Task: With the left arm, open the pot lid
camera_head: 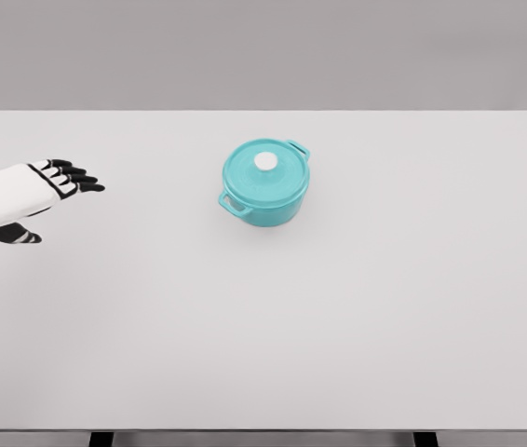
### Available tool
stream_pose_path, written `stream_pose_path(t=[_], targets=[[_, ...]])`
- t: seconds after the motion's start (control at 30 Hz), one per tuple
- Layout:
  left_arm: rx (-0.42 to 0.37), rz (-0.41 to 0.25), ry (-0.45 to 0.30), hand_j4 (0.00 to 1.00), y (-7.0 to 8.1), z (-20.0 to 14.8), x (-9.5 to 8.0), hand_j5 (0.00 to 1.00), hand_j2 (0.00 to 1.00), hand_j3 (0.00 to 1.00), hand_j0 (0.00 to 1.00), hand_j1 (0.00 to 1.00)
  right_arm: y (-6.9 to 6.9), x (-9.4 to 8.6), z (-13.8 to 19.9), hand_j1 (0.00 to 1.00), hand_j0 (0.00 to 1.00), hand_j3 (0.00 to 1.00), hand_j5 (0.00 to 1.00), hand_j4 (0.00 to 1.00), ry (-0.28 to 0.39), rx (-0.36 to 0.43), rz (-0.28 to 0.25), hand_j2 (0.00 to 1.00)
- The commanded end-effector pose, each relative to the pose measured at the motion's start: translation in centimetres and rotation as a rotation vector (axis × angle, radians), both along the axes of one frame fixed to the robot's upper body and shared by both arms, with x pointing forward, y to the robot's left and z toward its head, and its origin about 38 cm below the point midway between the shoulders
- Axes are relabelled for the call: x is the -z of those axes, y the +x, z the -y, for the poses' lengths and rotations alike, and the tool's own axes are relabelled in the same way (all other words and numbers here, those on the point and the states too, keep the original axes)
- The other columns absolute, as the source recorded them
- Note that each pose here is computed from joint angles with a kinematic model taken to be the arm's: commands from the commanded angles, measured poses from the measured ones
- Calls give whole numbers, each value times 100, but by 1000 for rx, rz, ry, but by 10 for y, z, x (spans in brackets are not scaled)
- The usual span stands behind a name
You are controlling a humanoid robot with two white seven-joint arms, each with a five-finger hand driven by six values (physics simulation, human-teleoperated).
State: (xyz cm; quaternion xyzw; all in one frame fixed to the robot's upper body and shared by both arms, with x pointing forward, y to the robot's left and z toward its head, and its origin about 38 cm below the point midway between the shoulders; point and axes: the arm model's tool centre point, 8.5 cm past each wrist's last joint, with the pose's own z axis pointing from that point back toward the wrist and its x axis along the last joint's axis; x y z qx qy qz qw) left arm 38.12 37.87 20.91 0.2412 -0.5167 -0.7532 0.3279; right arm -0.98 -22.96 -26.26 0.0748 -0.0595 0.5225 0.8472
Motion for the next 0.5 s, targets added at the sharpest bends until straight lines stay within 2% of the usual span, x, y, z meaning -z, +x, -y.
stream_pose_path(t=[0.0,0.1,0.27,0.33,0.37,0.43,0.47], targets=[[6,0,-5,100,0,4,1,100,100,100,100,100,0,0,0,100,100,100,100,100,0,0,0,100],[2,-4,2,100,-1,1,1,100,100,100,100,100,-8,0,2,100,100,100,100,100,-6,1,-13,100],[21,1,-1,100,1,11,-3,100,100,100,100,100,-7,0,2,100,100,100,100,100,-4,1,-14,100],[27,26,3,100,8,13,-15,100,100,100,100,100,-7,0,2,100,100,100,100,100,-5,1,-12,100],[60,29,6,100,14,24,-19,100,100,100,100,100,-8,0,2,100,100,100,100,100,-5,1,-15,100],[151,3,-93,100,21,50,-32,100,100,100,100,100,-8,0,2,100,100,100,100,100,-6,1,-13,100],[192,-15,-118,100,29,63,-38,100,100,100,100,100,-7,0,2,100,100,100,100,100,-5,1,-12,100]])
